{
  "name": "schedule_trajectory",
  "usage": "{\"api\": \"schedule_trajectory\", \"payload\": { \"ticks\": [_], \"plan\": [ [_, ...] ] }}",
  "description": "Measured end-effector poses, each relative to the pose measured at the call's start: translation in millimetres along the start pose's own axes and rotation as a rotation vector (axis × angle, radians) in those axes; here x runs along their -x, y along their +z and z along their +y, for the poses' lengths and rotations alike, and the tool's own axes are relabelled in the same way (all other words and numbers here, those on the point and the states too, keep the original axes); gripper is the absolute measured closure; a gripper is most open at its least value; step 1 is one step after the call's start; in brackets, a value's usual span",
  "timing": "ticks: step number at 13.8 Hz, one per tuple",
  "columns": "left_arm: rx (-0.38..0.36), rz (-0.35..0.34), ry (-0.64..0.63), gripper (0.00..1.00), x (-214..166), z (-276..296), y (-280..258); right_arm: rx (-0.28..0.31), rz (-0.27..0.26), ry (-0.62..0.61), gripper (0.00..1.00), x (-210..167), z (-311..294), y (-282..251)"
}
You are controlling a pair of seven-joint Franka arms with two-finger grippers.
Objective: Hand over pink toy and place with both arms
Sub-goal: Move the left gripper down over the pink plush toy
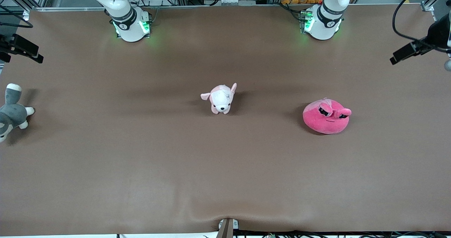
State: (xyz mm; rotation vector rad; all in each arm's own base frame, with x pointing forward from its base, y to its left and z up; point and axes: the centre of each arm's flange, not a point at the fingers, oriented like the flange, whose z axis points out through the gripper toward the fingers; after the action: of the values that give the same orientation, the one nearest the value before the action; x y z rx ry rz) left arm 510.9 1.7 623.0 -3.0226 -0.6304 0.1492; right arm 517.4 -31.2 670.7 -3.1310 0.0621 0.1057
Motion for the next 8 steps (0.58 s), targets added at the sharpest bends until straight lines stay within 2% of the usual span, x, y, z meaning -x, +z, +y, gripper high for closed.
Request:
{"api": "schedule_trajectory", "payload": {
  "ticks": [5,8],
  "plan": [
    [0.000,0.001,-0.326,0.00,-36,10,65,0.000,0.000,0.000,0.00,0,0,0],
    [0.017,0.018,-0.501,0.00,-44,16,99,0.000,0.000,0.000,0.00,0,0,0]
  ]
}}
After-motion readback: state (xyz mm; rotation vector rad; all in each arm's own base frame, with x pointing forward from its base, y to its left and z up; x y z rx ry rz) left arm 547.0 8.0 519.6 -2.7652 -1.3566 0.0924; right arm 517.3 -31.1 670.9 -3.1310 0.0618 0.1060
